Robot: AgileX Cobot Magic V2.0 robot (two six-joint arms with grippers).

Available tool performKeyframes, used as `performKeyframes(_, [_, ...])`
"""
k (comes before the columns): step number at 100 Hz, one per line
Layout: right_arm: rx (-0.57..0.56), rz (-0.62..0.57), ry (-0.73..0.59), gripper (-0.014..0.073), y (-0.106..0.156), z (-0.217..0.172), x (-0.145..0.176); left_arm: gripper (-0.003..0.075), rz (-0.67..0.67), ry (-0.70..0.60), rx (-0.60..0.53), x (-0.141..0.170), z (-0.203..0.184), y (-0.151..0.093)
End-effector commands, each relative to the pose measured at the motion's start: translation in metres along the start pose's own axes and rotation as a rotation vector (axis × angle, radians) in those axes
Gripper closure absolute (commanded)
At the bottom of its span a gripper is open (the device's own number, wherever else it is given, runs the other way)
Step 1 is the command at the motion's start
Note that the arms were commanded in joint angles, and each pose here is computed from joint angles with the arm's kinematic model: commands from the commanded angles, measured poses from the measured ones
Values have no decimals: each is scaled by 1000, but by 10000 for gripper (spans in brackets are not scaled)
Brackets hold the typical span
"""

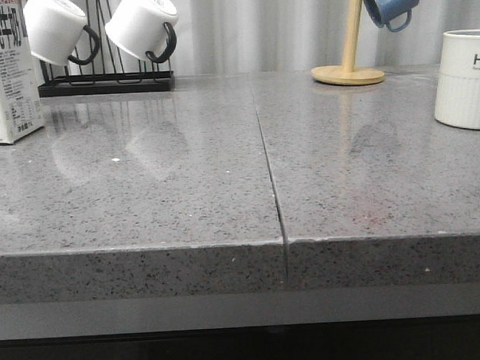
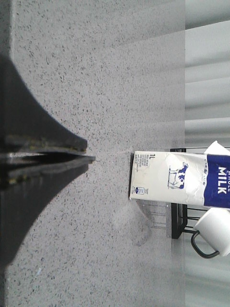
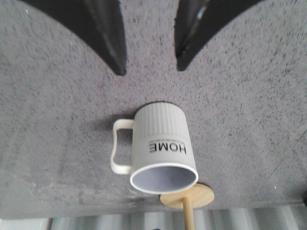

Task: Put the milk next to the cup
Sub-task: 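Open the right gripper and approach the white HOME mug handle, then grasp the white HOME mug by its handle with the right gripper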

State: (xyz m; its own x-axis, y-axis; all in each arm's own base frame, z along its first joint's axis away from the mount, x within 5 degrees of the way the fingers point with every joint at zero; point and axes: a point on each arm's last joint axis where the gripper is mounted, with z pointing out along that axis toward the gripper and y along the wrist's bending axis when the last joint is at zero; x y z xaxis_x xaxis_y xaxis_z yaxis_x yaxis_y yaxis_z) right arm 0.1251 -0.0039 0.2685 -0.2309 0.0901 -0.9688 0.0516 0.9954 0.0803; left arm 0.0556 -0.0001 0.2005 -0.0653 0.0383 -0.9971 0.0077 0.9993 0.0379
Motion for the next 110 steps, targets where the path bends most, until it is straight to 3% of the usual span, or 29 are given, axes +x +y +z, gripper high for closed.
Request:
performKeyframes(1, [-21,-12,-142,265,3,14,-21,741,-14,-62,11,7,0,-1])
performKeyframes(42, [73,9,-258,265,-22,81,-15,741,-14,-62,11,7,0,-1])
performKeyframes(110, [100,-7,-168,265,-39,185,-15,741,-14,-62,11,7,0,-1])
